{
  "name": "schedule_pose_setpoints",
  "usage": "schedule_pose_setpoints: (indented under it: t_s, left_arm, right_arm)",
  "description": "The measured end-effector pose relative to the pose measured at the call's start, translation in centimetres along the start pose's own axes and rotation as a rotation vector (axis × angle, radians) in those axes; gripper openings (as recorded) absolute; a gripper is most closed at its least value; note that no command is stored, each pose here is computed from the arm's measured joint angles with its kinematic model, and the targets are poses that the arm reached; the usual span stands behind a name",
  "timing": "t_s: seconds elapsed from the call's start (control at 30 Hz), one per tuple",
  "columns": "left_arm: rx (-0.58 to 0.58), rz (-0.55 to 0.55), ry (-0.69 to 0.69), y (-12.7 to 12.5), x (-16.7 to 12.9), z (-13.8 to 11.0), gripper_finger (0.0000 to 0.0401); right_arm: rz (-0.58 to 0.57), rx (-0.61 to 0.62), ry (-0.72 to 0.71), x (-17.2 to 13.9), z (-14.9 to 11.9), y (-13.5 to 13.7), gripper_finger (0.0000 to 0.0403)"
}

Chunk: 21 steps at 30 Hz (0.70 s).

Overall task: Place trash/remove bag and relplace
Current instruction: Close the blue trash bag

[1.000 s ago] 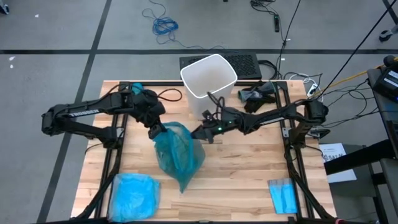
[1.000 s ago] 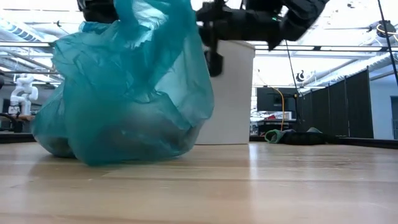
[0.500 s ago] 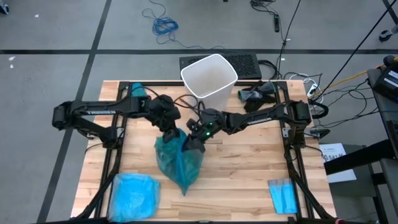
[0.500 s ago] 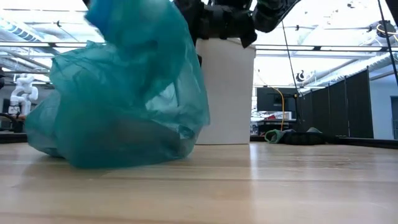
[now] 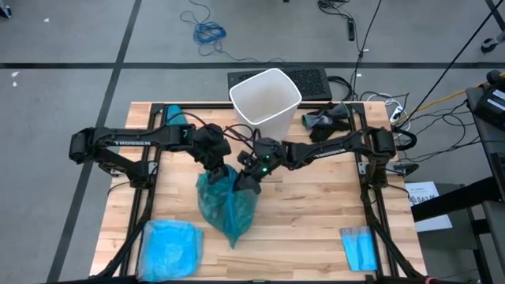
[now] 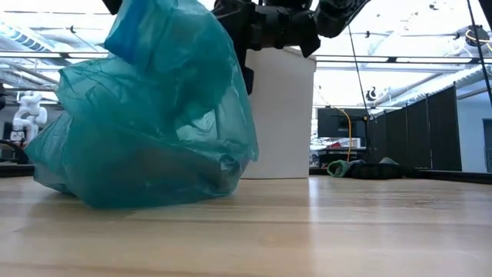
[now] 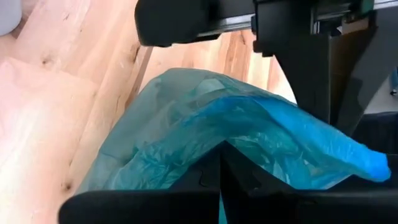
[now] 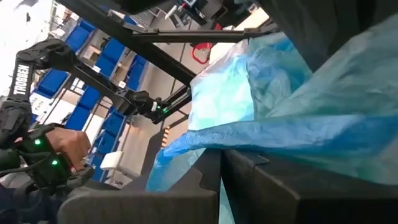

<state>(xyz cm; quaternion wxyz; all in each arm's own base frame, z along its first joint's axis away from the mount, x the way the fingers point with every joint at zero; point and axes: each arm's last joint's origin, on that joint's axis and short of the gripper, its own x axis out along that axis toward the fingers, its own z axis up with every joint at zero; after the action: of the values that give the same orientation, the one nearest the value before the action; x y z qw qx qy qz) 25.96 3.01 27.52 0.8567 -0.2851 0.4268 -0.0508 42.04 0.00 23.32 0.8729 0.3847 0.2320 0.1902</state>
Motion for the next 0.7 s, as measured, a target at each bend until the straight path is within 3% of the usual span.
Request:
schedule_pose_setpoints:
  t_s: [0.3, 0.5, 0.7]
  left_arm:
    - [0.003, -0.001, 0.006, 0.0, 0.0, -0.1, 0.0]
    - [0.015, -0.011, 0.013, 0.0, 0.0, -0.1, 0.0]
    - [0.011, -0.013, 0.013, 0.0, 0.0, -0.1, 0.0]
  right_arm:
    - [-0.184, -0.013, -0.134, -1.7, -0.5, 0.4, 0.0]
    - [-0.157, 0.12, -0.315, -4.8, -3.0, -0.4, 0.0]
    - [-0.123, 0.228, -0.399, -7.1, -6.0, -1.6, 0.0]
